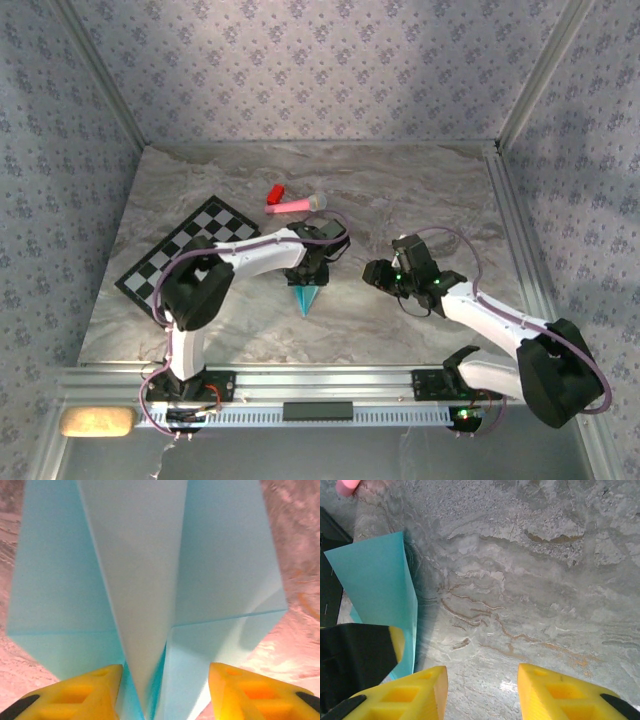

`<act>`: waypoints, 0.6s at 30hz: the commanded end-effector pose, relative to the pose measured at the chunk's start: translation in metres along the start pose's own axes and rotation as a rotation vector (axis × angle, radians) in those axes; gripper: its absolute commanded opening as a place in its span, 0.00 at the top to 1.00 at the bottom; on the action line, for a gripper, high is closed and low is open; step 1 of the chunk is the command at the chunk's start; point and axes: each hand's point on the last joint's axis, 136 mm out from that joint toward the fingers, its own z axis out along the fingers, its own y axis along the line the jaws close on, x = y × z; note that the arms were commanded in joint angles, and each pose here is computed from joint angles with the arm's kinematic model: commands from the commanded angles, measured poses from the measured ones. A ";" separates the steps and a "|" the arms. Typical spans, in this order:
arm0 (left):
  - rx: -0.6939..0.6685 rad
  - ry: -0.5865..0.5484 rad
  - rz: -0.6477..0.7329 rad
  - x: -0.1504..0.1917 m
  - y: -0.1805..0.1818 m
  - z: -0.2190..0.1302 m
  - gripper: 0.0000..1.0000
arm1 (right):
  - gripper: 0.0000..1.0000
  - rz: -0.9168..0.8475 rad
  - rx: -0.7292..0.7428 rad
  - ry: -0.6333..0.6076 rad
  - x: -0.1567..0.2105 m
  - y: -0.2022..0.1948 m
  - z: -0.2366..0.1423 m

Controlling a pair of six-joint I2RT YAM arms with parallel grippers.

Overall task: Fold a paper plane with a square sheet of paper (pick it up from the middle)
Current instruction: Move a paper plane to the center of the table, then reset both arms

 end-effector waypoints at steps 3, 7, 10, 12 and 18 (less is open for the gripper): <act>0.002 -0.042 0.016 -0.004 0.010 -0.021 0.49 | 0.57 -0.007 0.032 -0.004 -0.001 -0.007 -0.002; 0.033 -0.082 0.011 -0.007 0.012 -0.036 0.48 | 0.57 -0.023 0.048 -0.009 -0.005 -0.007 -0.004; 0.071 -0.181 0.014 -0.018 0.019 -0.062 0.45 | 0.57 -0.058 0.099 -0.030 -0.013 -0.011 -0.012; 0.064 -0.282 0.016 -0.030 0.034 -0.084 0.39 | 0.57 -0.111 0.143 -0.071 -0.026 -0.012 -0.023; -0.002 -0.549 -0.071 -0.062 0.122 -0.128 0.15 | 0.31 -0.276 0.357 -0.342 -0.096 -0.009 -0.086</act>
